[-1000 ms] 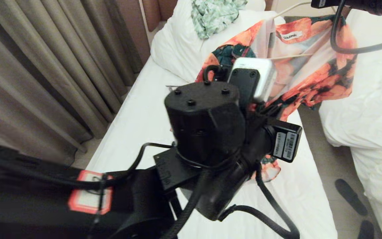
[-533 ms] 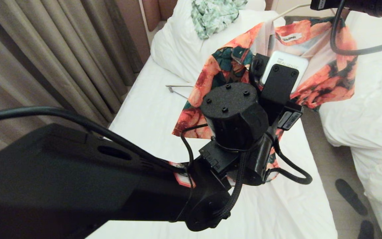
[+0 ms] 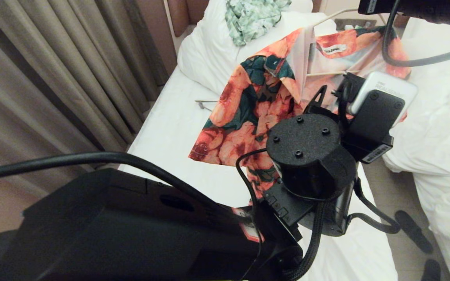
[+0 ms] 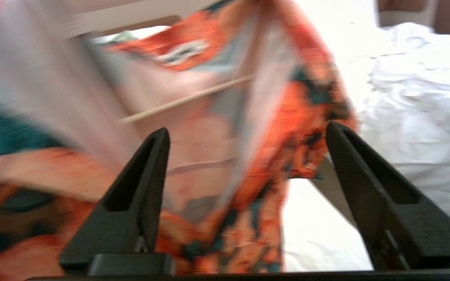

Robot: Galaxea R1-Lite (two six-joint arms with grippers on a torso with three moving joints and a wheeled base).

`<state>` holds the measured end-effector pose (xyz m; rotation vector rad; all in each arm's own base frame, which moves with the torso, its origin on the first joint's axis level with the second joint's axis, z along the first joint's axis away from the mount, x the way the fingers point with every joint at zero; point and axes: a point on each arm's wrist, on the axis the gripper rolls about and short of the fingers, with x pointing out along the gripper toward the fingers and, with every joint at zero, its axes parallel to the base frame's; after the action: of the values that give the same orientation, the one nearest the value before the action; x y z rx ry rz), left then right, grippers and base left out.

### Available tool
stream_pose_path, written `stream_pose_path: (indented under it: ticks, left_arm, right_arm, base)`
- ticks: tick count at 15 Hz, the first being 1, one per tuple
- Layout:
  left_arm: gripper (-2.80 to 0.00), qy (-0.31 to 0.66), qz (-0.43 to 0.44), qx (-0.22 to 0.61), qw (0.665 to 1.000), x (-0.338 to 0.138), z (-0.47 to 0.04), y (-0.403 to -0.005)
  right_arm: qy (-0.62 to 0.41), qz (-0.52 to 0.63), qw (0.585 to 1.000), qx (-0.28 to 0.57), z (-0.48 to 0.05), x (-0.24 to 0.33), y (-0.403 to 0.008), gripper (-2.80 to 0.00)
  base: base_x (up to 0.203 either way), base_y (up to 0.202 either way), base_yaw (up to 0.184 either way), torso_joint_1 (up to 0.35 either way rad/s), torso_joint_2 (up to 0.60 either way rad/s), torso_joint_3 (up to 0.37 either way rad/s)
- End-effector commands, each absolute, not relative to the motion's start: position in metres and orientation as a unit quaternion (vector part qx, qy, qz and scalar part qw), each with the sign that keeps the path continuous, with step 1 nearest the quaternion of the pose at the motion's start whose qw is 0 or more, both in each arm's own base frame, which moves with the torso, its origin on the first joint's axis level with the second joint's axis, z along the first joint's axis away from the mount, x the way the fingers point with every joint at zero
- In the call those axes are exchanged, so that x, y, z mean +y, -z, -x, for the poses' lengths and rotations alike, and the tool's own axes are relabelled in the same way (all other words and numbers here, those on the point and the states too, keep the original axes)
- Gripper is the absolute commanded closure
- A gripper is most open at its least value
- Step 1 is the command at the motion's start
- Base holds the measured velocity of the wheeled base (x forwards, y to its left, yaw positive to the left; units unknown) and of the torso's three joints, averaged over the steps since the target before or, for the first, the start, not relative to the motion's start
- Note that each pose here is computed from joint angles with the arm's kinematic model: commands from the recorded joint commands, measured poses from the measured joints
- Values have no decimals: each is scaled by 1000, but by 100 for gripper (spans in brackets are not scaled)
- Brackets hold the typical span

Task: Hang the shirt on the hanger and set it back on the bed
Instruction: Take the clothes hanger out of the clothes

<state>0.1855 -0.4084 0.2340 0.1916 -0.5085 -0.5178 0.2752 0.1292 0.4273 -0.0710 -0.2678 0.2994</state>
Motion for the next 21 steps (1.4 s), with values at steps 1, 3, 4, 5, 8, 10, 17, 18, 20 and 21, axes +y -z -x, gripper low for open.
stream_pose_path:
  ticks: [1,3,4,5,8,10,17,18,20,21]
  left_arm:
    - [-280,271,-97,-245,926,-420,-173,-225]
    - [-280,292,-105,-249,918,-430,-174,-214]
    - [-280,295,-105,-250,916,-432,-175,-211]
    - [-280,295,-101,-253,916,-432,-175,-211]
    - [-280,300,-101,-259,913,-428,-176,-195]
    - [-280,311,-120,-249,910,-423,-180,-175]
    - [-280,310,-150,-249,905,-401,-225,-152]
    - [-280,304,-151,-251,906,-398,-230,-153]
    - [-280,289,-157,-258,909,-392,-240,-158]
    - [-280,280,-153,-263,911,-389,-246,-161]
  right_arm:
    - [-152,38,979,-127,-280,133,-423,0]
    - [-154,36,979,-127,-280,134,-423,0]
    - [-154,37,979,-126,-280,134,-422,0]
    - [-155,35,979,-126,-280,134,-422,0]
    - [-178,15,976,-128,-278,135,-425,0]
    - [-179,15,975,-127,-279,135,-424,0]
    - [-216,-13,968,-125,-269,146,-432,0]
    - [-225,-21,967,-121,-266,150,-432,0]
    - [-238,-20,965,-110,-260,154,-432,0]
    - [-242,-20,964,-110,-257,156,-433,0]
  base:
    - [0,0,0,0,0,0]
    - [0,0,0,0,0,0]
    - [0,0,0,0,0,0]
    - [0,0,0,0,0,0]
    - [0,0,0,0,0,0]
    - [0,0,0,0,0,0]
    - [0,0,0,0,0,0]
    - [0,0,0,0,0,0]
    - [0,0,0,0,0,0]
    - [0,0,0,0,0,0]
